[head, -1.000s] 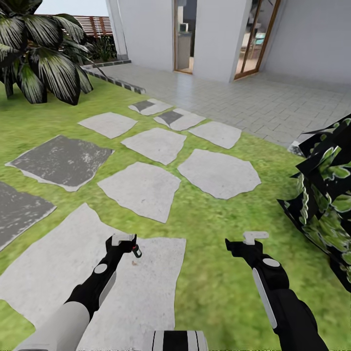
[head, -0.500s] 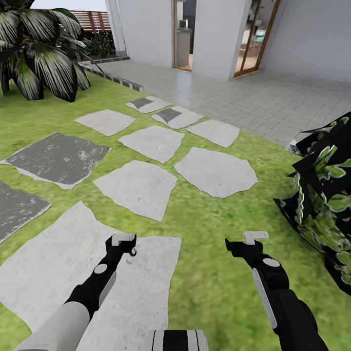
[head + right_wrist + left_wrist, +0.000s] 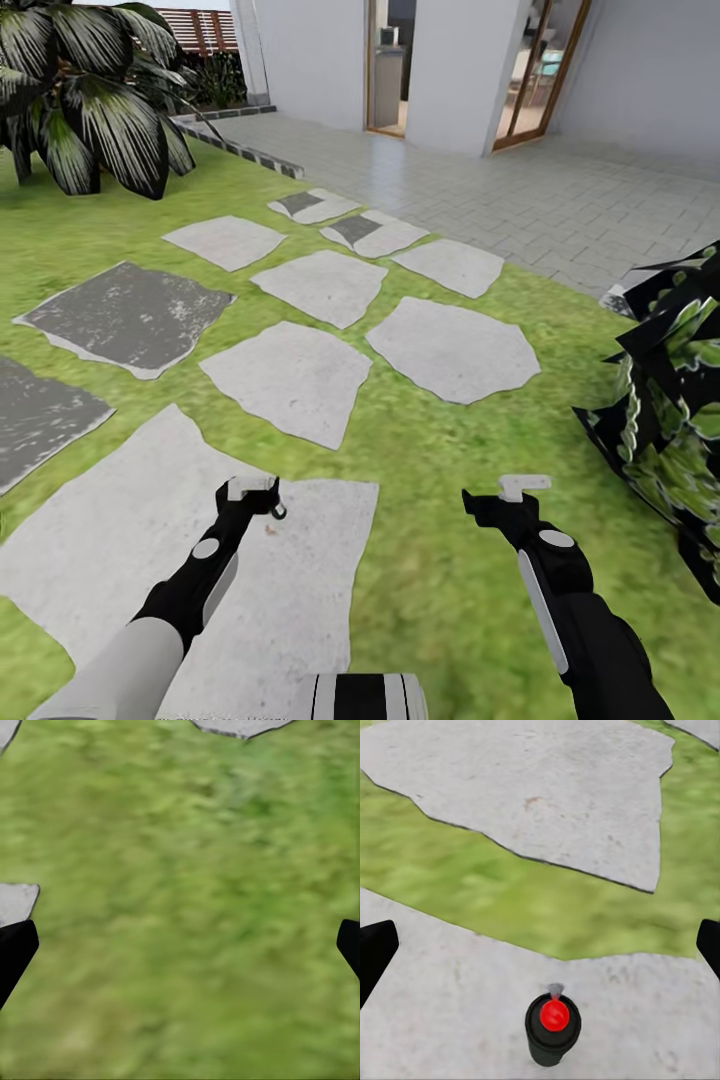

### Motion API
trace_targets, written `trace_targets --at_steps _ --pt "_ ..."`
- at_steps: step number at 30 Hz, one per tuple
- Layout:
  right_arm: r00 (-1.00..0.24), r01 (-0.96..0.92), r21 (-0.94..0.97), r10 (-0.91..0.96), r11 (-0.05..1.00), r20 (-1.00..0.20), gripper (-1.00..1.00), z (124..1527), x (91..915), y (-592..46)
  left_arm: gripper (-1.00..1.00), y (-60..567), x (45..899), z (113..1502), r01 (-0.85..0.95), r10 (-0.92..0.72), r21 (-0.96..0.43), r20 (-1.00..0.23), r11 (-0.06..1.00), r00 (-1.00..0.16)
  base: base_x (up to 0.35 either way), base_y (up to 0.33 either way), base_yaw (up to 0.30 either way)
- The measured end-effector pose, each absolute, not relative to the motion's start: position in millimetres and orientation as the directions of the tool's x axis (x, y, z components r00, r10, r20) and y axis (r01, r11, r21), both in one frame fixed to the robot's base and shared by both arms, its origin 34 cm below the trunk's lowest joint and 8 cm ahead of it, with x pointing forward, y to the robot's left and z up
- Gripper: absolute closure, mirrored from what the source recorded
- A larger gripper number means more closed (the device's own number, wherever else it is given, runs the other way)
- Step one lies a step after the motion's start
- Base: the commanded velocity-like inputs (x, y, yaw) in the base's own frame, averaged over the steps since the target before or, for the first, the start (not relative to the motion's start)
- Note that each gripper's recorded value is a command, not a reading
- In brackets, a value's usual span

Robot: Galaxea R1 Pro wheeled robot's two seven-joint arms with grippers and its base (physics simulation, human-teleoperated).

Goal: Pick up the pesticide atomizer in the garden and spray insectifuge to fully cover both potted plants in the garden.

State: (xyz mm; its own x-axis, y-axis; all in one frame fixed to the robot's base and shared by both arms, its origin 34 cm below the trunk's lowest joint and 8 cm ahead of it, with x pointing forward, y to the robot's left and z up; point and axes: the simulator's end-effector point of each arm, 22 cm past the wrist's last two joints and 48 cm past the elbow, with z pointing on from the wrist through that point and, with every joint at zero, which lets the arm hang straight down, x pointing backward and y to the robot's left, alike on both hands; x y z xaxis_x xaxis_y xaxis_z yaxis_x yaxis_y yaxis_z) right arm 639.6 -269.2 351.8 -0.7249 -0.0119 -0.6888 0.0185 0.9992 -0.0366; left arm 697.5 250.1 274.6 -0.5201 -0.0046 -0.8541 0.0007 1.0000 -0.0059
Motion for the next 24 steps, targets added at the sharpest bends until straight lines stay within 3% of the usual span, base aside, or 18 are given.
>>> trace_targets --at_steps 10,16,24 --pt "-0.729 0.018 -0.037 -0.012 0.999 -0.684 -1.00 348.1 638.5 -269.3 -1.00 248.9 702.5 279.1 0.006 0.000 -0.003 -0.862 1.000 -0.506 0.002 -0.002 0.037" --pt "-0.730 0.018 -0.037 -0.012 0.999 -0.683 -1.00 347.9 638.4 -269.2 -1.00 249.2 702.0 278.0 0.004 -0.002 -0.005 -0.861 1.000 -0.508 0.092 -0.172 0.012" --pt "-0.736 0.019 -0.037 -0.011 0.999 -0.677 -1.00 343.0 637.0 -269.5 -1.00 249.4 699.7 272.4 0.002 -0.004 -0.006 -0.856 1.000 -0.516 0.021 -0.036 0.130"
